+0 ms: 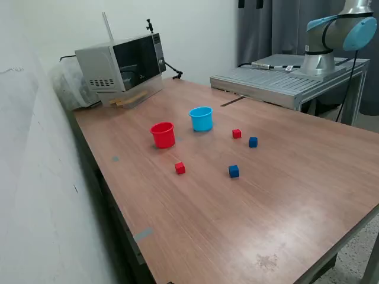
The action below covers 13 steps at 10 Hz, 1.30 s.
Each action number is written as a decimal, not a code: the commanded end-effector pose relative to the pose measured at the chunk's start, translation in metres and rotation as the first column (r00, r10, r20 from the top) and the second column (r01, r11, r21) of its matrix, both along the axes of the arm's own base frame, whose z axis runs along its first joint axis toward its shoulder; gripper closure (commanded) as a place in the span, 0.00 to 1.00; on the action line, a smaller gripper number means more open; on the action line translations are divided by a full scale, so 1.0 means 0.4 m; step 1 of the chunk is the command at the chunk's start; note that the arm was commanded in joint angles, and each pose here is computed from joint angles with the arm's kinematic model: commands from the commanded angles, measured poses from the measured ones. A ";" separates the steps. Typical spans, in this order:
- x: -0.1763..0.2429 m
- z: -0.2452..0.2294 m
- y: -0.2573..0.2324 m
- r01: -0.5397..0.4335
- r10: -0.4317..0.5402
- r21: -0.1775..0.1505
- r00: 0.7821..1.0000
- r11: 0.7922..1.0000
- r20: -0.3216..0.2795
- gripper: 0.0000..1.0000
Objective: Place red objects in the red bin, and blue objects in the blue bin.
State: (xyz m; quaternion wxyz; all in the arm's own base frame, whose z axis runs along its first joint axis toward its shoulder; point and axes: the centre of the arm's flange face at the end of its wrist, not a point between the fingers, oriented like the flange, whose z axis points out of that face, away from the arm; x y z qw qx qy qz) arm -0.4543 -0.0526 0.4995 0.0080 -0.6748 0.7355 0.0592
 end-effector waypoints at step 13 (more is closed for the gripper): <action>0.050 0.009 -0.395 -0.329 0.326 -0.070 0.944 0.942 -0.059 0.00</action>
